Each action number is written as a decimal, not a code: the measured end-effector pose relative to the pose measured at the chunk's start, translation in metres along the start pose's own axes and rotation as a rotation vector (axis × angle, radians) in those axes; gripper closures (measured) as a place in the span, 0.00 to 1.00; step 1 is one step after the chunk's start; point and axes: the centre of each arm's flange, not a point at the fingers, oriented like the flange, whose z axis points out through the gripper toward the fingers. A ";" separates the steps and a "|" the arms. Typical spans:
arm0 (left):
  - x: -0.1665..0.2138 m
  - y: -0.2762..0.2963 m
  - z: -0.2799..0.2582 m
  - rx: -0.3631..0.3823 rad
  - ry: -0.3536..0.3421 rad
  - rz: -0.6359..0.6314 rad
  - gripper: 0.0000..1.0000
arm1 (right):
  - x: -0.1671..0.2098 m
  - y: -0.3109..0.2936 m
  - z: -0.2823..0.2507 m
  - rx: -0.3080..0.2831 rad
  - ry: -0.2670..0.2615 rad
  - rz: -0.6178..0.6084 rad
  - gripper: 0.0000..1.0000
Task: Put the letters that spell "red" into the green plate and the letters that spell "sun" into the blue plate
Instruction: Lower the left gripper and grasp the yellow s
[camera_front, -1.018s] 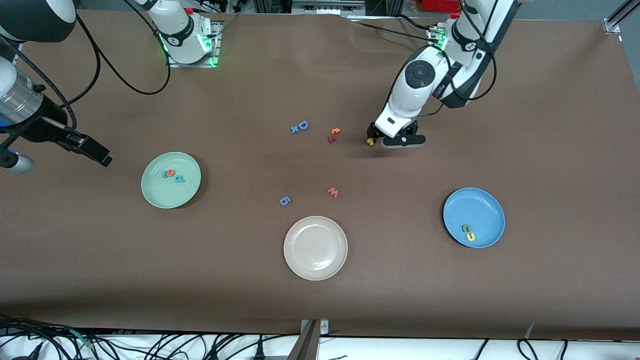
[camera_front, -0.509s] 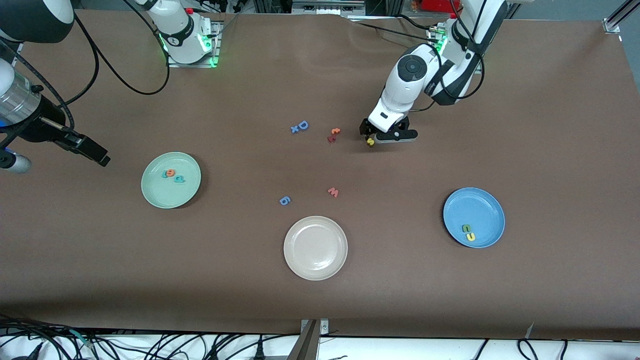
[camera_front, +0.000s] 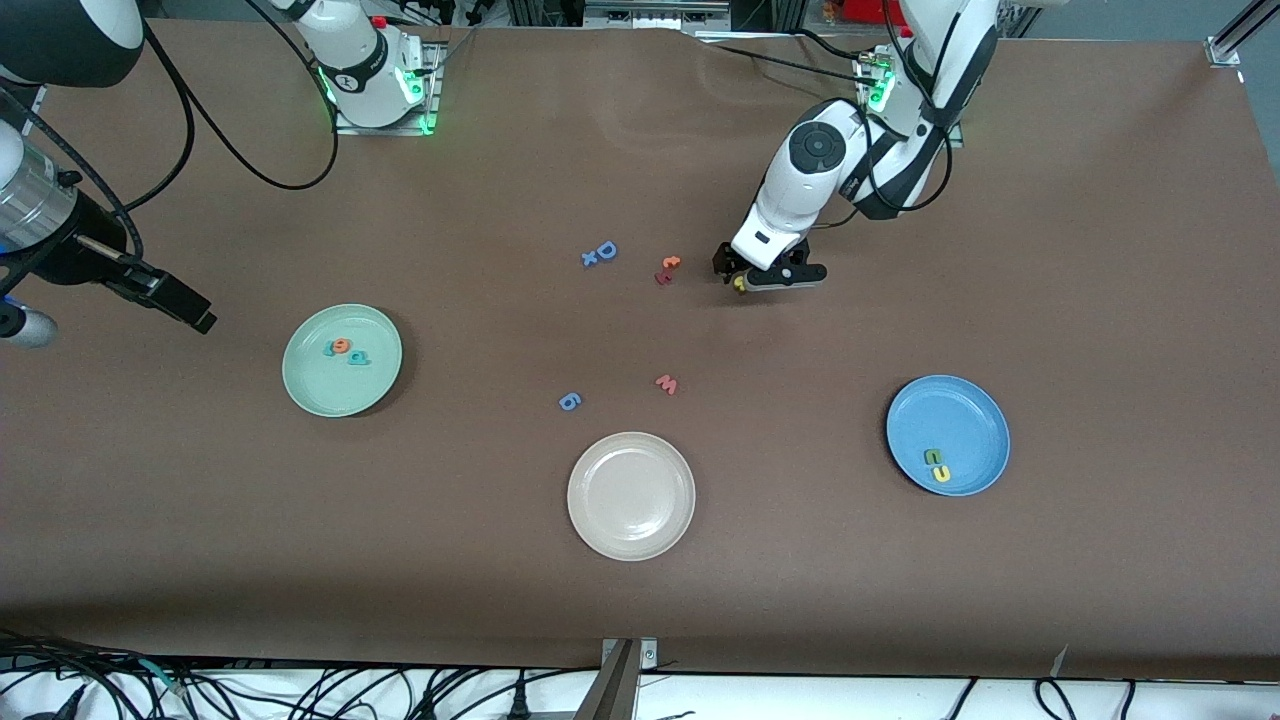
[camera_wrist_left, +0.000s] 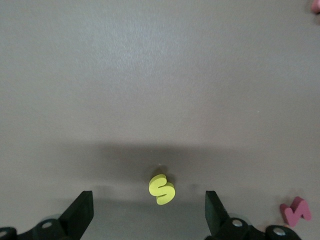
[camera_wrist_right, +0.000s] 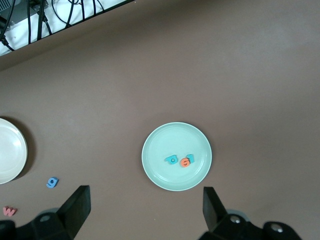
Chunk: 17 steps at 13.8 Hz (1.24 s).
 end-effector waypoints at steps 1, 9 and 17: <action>0.000 0.000 0.002 -0.001 -0.001 -0.001 0.02 | 0.000 0.000 0.000 0.000 0.000 0.001 0.00; -0.003 -0.001 0.008 0.006 -0.011 -0.001 0.11 | 0.007 0.012 0.000 0.039 -0.013 0.039 0.00; -0.004 0.001 0.015 0.018 -0.014 -0.005 0.19 | 0.012 0.021 0.000 0.036 -0.011 0.056 0.00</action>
